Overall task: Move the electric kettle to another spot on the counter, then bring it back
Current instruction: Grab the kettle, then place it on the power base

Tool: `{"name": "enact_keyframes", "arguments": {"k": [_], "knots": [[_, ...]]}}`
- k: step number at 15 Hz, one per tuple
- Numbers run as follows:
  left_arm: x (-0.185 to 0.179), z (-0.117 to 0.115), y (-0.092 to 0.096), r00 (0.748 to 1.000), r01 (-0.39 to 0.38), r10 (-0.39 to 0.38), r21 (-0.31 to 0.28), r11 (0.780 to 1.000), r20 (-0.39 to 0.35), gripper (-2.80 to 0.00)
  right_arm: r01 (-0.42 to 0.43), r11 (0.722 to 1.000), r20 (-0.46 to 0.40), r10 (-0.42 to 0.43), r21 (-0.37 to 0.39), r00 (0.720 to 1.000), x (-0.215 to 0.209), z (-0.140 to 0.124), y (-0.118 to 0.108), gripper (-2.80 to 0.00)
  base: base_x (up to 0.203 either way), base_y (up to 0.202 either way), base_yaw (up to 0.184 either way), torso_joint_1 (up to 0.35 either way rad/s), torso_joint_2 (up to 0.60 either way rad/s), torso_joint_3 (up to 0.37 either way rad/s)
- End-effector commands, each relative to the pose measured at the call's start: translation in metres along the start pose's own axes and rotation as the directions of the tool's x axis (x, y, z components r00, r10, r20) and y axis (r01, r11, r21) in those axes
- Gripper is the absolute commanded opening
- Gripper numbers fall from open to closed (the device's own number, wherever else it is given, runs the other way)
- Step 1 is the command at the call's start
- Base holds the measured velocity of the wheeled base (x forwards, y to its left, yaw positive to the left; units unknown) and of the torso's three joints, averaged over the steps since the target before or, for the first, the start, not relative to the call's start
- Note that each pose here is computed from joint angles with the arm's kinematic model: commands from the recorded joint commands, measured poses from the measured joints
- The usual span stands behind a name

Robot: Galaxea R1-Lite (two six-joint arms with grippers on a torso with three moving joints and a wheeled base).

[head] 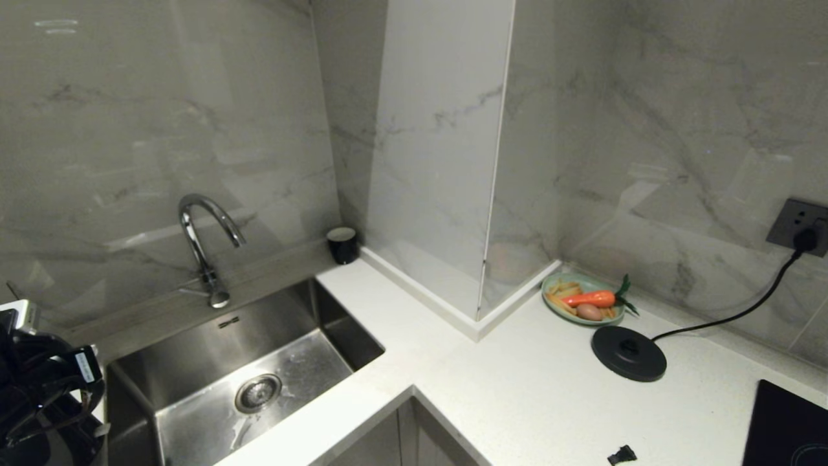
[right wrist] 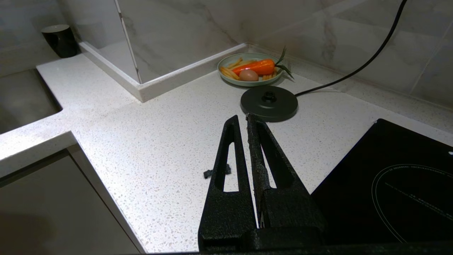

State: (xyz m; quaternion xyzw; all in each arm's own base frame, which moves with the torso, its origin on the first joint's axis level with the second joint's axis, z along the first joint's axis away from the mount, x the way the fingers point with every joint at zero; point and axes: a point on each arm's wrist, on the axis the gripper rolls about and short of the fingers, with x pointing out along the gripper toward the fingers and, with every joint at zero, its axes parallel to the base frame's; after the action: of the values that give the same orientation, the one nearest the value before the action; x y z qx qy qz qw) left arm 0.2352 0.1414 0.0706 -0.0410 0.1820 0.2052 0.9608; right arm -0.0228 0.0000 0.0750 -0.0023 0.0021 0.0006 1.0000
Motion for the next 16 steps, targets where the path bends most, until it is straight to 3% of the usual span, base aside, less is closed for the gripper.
{"name": "enact_keyframes", "arguments": {"k": [1, 4, 9, 12, 16], "knots": [[-0.011, 0.013, -0.003, 0.998, 0.005, -0.005, 0.013, 1.0, 0.063, -2.8, 0.0, 1.0, -0.002, 0.0, 0.0, 1.0, 0.0, 0.0, 0.0, -2.8, 0.0, 0.0, 0.0, 0.0, 0.0, 0.0], [-0.027, 0.028, -0.013, 0.993, 0.028, -0.031, 0.029, 0.999, 0.115, -2.8, 0.0, 1.0, -0.001, 0.0, 0.0, 1.0, 0.0, 0.0, 0.0, -2.8, 0.0, 0.0, 0.0, 0.0, 0.0, 0.0], [-0.058, 0.051, -0.035, 0.984, 0.106, -0.114, 0.061, 0.992, 0.137, -2.8, 0.0, 1.0, 0.0, 0.0, 0.0, 1.0, 0.0, 0.0, 0.0, -2.8, 0.0, 0.0, 0.0, 0.0, 0.0, 0.0], [-0.071, 0.056, -0.048, 0.977, 0.161, -0.168, 0.065, 0.985, 0.131, -2.8, -0.001, 1.0, -0.001, 0.001, 0.0, 1.0, 0.0, 0.0, 0.0, -2.8, 0.0, 0.0, 0.0, 0.0, 0.0, 0.0], [-0.078, 0.057, -0.052, 0.973, 0.178, -0.187, 0.072, 0.981, 0.136, -2.8, 0.0, 1.0, 0.0, 0.0, 0.0, 1.0, 0.0, 0.0, 0.0, -2.8, 0.0, 0.0, 0.0, 0.0, 0.0, 0.0]]}}
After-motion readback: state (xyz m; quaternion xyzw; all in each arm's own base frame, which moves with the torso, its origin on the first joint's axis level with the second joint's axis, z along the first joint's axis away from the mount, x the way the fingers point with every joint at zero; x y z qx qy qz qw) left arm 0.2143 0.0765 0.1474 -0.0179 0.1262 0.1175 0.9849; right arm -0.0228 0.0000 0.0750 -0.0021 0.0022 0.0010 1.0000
